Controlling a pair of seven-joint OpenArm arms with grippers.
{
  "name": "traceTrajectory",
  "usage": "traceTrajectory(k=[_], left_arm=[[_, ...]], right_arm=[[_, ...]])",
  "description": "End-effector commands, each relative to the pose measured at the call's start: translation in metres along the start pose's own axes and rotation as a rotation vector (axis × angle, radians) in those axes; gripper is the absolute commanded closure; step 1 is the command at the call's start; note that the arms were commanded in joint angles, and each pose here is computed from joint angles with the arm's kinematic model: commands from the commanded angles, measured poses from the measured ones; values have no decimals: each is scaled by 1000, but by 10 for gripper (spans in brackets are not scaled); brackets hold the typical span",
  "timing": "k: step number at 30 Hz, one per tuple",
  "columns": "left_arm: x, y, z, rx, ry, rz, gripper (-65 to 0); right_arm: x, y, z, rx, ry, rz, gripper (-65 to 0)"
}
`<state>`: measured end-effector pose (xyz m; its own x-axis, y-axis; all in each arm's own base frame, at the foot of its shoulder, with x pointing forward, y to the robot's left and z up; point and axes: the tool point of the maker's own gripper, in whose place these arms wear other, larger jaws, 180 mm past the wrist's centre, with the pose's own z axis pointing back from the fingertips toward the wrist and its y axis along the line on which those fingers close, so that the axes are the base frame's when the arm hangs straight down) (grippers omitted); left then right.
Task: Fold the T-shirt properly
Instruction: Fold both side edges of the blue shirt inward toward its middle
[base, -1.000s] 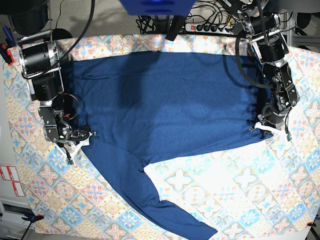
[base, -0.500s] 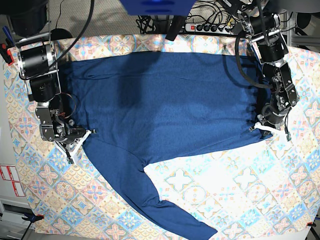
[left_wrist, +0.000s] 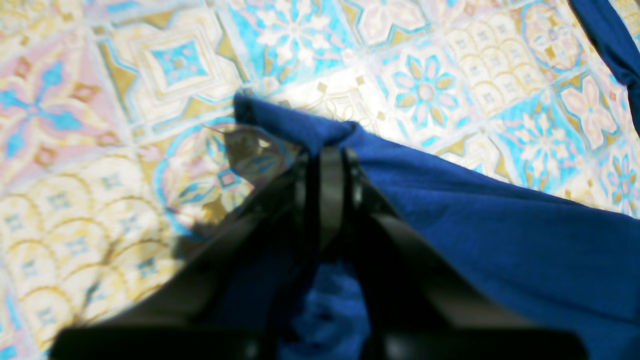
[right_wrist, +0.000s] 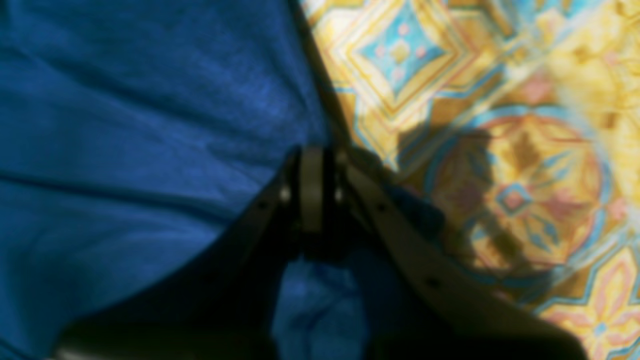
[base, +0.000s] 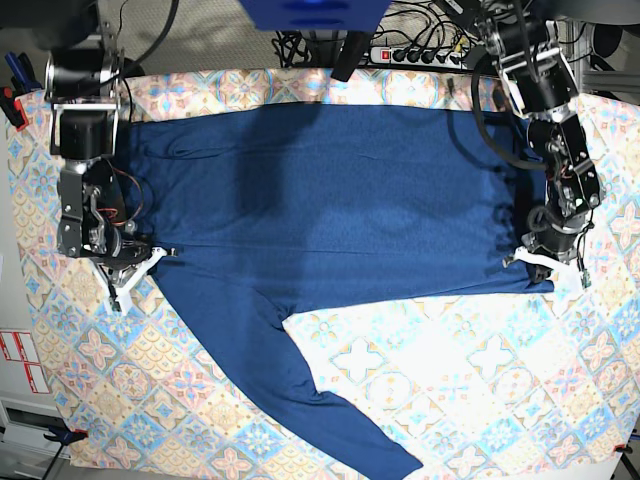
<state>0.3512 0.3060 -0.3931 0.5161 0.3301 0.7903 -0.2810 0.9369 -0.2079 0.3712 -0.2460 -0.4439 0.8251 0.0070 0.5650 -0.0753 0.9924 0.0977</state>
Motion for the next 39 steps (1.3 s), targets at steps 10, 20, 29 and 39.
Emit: traceTrajectory(k=[10, 20, 29, 39], left_arm=[[8, 7, 32, 9, -66, -86, 0], [3, 9, 51, 14, -73, -129, 0], [-18, 18, 60, 29, -27, -145, 0], [-45, 35, 72, 54, 49, -182, 0]], right_arm=[[-3, 1, 53, -30, -97, 65, -2], [-33, -1, 82, -59, -108, 86, -2], [-53, -2, 93, -70, -88, 91, -2], [-76, -1, 92, -69, -38, 93, -1]])
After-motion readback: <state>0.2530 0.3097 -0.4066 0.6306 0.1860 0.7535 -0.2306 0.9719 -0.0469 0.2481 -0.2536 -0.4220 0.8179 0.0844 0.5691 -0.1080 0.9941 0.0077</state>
